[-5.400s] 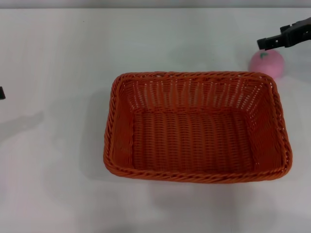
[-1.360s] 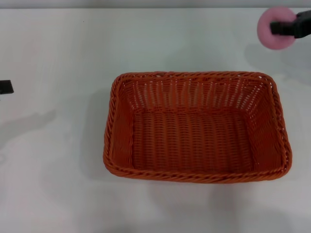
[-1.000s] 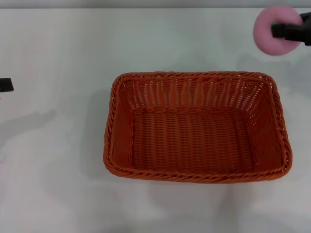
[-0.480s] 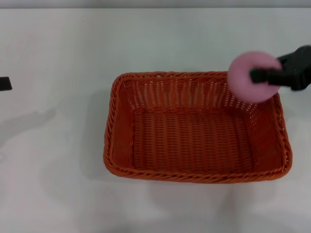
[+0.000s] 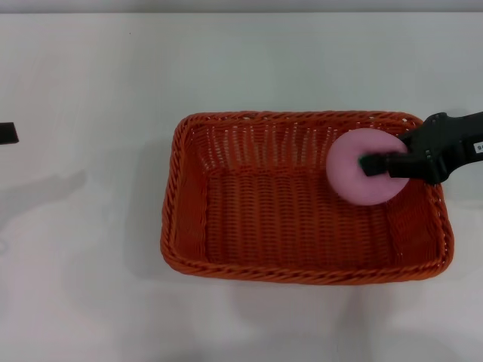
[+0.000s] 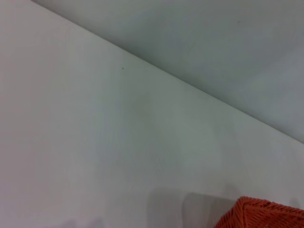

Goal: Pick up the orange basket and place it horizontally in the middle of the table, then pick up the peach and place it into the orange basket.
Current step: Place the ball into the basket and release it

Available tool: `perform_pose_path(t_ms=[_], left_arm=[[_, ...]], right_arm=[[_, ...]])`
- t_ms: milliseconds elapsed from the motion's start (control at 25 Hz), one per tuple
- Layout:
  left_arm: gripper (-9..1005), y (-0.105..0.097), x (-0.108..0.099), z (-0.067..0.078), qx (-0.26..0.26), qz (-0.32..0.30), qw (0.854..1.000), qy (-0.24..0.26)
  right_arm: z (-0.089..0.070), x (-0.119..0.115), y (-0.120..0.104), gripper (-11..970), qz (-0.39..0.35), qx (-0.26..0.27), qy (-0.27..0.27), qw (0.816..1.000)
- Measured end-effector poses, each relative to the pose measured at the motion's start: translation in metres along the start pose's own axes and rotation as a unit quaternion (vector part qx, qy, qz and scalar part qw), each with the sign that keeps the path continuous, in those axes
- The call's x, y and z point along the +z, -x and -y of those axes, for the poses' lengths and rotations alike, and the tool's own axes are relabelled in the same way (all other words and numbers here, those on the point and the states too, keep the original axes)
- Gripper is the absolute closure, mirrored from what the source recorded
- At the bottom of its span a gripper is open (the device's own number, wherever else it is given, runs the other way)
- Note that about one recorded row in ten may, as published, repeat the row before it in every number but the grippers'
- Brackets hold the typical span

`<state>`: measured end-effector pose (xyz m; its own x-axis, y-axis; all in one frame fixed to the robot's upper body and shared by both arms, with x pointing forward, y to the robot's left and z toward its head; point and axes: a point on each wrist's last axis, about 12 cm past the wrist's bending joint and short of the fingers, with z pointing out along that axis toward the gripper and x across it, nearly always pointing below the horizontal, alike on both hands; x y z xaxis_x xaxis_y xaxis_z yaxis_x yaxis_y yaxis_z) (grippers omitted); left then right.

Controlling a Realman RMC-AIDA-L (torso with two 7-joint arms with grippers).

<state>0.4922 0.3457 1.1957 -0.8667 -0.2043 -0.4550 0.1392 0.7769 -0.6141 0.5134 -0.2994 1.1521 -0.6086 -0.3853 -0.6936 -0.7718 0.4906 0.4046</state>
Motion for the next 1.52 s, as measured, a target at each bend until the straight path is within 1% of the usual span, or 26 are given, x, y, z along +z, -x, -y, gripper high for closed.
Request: perform_pose_path(t_ms=[320, 520, 640, 840, 1280, 1480, 1520], left_arm=[[518, -0.001, -0.002, -0.003, -0.004, 0.004, 1.000, 0.000], [518, -0.002, -0.004, -0.005, -0.008, 0.011, 1.000, -0.001], [518, -0.004, -0.006, -0.006, -0.010, 0.013, 1.000, -0.003], [518, -0.005, -0.006, -0.007, -0.010, 0.012, 1.000, -0.003], [518, -0.002, -0.006, -0.006, -0.007, 0.013, 1.000, -0.003], [518, -0.002, -0.006, -0.006, -0.007, 0.013, 1.000, -0.003], [518, -0.002, -0.007, -0.006, -0.007, 0.013, 1.000, -0.003]], right_arm=[[0.003, 0.009, 0.003, 855, 0.005, 0.008, 0.016, 1.000], [0.002, 0.010, 0.005, 813, 0.017, 0.006, 0.022, 1.000], [0.001, 0.009, 0.008, 617, 0.033, 0.003, 0.031, 0.999], [0.002, 0.009, 0.009, 401, 0.036, 0.004, 0.039, 0.999], [0.007, 0.012, 0.007, 169, 0.033, 0.020, 0.047, 0.998], [0.010, 0.008, 0.010, 89, 0.043, 0.023, 0.039, 0.998], [0.011, 0.007, 0.010, 89, 0.046, 0.023, 0.037, 0.998]])
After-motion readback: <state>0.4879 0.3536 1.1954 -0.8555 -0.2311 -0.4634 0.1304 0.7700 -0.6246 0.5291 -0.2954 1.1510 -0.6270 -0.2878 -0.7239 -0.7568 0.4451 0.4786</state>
